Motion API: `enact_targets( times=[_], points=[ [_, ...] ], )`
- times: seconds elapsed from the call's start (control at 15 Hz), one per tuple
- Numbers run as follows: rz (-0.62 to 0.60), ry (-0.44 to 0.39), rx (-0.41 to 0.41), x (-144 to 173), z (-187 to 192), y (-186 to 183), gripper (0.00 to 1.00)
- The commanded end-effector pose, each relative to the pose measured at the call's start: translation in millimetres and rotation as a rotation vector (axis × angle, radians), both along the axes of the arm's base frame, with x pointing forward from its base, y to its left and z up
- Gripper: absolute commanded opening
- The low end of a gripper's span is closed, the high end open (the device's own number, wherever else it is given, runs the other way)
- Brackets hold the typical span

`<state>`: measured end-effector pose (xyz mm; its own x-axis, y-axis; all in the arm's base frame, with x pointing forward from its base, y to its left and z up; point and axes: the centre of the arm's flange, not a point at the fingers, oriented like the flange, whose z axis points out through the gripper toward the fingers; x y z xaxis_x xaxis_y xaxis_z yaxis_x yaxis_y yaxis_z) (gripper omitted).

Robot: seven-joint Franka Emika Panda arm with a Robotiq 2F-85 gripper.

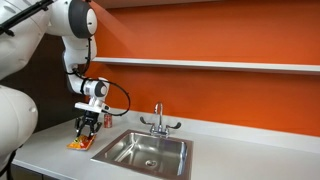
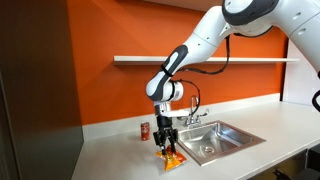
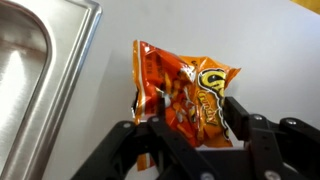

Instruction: Remove the orange packet from the sink and put it on the counter

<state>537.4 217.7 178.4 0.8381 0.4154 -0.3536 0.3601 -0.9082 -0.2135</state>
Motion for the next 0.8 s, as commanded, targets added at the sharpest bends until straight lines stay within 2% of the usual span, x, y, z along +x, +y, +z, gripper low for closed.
enact_targets(
  times=[0.0,0.07,0.13,0.53,0.73],
  points=[
    [0.011,0.002,-0.009,2,30,1,0.95],
    [0.012,0.000,-0.009,0,37,1,0.99],
    [0.013,-0.002,-0.010,-1,43,0,1.00],
    [0.014,-0.022,-0.009,-19,76,-5,1.00],
    [-0.002,-0.026,-0.010,-38,89,-13,1.00]
  ],
)
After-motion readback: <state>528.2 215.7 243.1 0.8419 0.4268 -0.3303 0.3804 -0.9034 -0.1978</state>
